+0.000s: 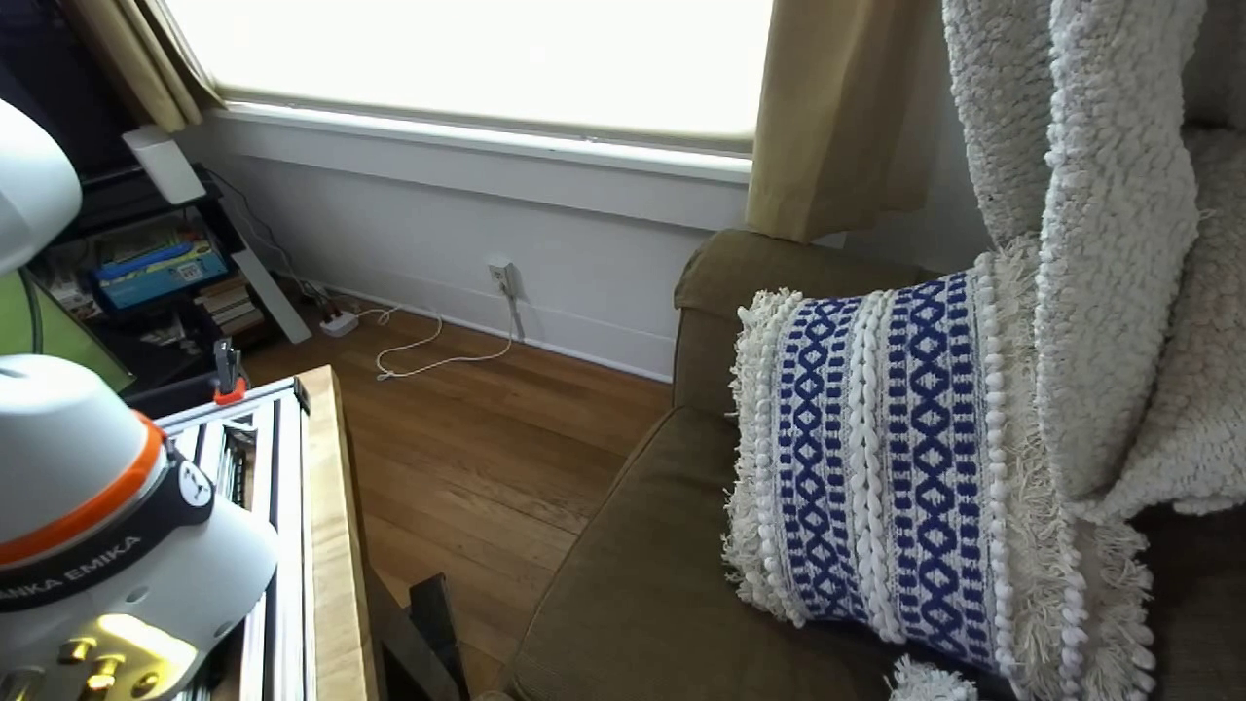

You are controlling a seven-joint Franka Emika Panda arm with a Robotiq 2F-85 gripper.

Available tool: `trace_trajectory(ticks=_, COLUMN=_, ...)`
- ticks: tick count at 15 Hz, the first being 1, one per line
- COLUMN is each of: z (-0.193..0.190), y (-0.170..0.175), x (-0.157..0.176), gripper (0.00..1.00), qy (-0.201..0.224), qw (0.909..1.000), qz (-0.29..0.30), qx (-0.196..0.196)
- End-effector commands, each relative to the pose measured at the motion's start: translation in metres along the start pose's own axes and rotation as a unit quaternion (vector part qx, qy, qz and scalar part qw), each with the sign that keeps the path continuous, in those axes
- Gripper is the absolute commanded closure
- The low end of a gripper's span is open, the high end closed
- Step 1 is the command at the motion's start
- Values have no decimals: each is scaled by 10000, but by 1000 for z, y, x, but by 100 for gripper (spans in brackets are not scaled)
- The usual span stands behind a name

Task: Pick up the white throw blanket and put it over the rightmost throw pillow

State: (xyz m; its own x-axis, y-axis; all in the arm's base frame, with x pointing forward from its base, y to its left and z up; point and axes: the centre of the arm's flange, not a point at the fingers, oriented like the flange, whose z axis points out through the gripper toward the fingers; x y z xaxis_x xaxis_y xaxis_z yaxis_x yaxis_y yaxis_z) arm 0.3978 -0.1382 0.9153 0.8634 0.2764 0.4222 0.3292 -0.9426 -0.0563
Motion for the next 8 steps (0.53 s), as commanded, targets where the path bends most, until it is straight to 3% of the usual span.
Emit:
trace_trajectory(ticks=1, z=0, y=0, x=0, gripper=99, qy=0, qw=10000, qz=0, qx=0)
trace_trajectory(ticks=6, z=-13, y=21, x=-49, gripper=99, qy=-1094, qw=9938, qz=-68, qx=191)
trace_trajectory(ticks=8, z=-21, y=33, x=-66, gripper=99, qy=-1482, qw=9889, qz=-84, qx=70)
